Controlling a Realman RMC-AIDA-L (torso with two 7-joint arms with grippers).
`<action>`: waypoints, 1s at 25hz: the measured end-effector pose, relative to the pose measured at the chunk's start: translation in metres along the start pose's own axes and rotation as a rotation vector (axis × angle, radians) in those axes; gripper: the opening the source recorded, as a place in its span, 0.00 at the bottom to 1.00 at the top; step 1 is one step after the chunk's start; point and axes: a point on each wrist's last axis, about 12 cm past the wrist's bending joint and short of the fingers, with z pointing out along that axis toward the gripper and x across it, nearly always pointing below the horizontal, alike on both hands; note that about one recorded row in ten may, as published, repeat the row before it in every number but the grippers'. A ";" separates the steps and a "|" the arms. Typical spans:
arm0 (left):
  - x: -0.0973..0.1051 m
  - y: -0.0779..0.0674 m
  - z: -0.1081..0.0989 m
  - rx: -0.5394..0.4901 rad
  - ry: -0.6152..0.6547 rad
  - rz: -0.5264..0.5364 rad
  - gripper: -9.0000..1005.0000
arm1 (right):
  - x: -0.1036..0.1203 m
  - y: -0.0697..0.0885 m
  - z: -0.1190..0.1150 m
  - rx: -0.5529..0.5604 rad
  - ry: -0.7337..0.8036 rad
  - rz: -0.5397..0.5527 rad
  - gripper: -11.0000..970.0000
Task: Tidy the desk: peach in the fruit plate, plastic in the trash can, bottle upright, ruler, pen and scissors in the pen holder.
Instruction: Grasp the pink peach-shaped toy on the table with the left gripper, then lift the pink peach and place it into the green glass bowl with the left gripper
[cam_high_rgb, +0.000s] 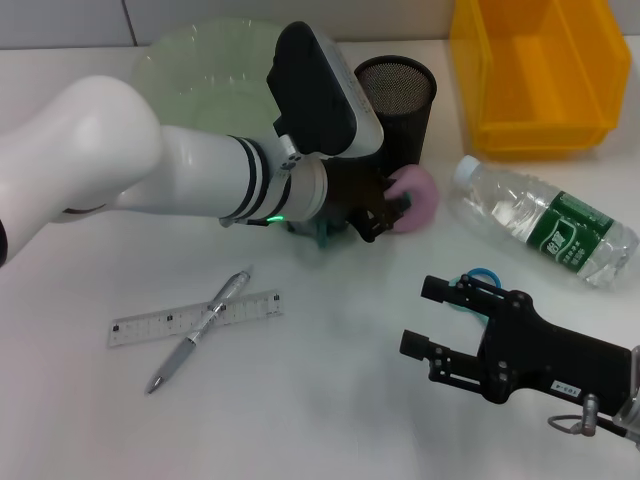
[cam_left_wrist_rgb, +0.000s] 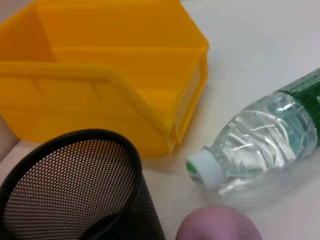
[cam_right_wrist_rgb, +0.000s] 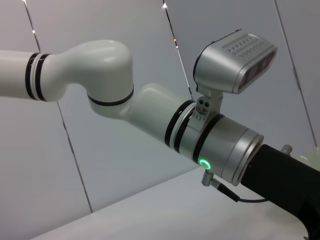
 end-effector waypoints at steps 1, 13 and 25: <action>0.000 -0.001 0.000 0.003 -0.001 0.002 0.36 | 0.000 0.000 0.000 0.001 -0.001 0.000 0.77; 0.004 -0.003 -0.012 0.023 -0.043 -0.097 0.13 | 0.000 -0.001 -0.001 0.008 -0.002 0.000 0.77; 0.031 0.023 -0.080 -0.091 -0.201 -0.282 0.10 | -0.001 -0.003 0.000 0.015 0.006 -0.004 0.77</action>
